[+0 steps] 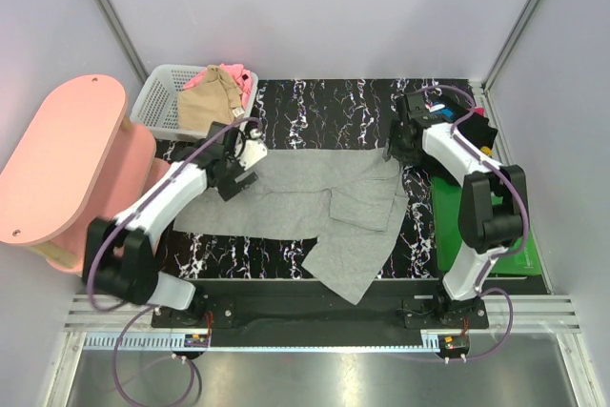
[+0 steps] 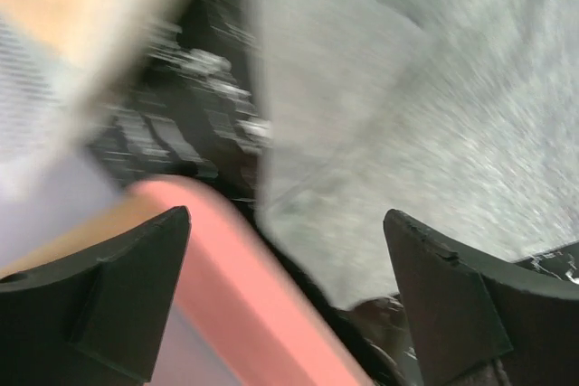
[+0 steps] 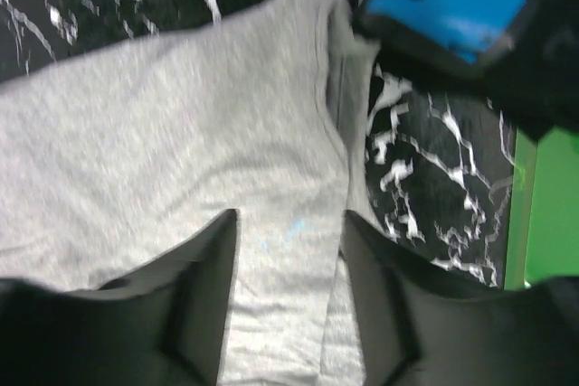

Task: Fold and stack the t-shirts
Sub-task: Flatten out the tshirt

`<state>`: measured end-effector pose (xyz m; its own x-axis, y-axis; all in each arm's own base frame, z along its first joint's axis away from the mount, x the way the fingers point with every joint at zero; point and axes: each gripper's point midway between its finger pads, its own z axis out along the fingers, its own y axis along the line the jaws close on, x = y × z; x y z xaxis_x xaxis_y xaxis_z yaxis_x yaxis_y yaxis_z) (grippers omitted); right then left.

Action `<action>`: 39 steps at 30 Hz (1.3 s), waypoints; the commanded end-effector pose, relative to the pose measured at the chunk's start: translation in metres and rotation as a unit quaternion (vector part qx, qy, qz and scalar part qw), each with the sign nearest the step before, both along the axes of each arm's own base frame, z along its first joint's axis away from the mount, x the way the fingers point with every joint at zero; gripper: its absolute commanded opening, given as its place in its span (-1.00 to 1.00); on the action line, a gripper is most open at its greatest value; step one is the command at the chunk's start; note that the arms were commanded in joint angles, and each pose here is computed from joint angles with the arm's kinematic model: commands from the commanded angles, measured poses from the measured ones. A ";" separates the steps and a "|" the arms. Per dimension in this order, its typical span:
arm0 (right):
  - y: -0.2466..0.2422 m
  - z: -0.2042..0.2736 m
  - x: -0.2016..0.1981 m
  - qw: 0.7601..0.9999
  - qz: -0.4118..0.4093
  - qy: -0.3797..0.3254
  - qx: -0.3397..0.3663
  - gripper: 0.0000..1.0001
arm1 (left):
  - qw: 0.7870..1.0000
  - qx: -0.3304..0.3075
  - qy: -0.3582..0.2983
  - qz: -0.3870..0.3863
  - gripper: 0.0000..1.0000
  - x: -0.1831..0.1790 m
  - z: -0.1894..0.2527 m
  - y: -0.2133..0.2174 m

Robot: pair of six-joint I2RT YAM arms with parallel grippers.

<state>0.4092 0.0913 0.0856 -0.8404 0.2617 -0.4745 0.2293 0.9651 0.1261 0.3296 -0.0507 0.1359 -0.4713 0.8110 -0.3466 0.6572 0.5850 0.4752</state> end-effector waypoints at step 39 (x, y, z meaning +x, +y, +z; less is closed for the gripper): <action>0.028 0.006 -0.087 0.997 0.044 0.000 0.061 -0.40 | 0.976 -0.035 0.192 0.098 0.08 -0.042 -0.090 0.038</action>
<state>0.3193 0.1130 0.0777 -0.8825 0.2405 -0.4042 0.1671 0.9637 0.2085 0.2837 -0.0176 0.0550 -0.7015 0.6931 -0.1661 0.6644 0.7203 0.1996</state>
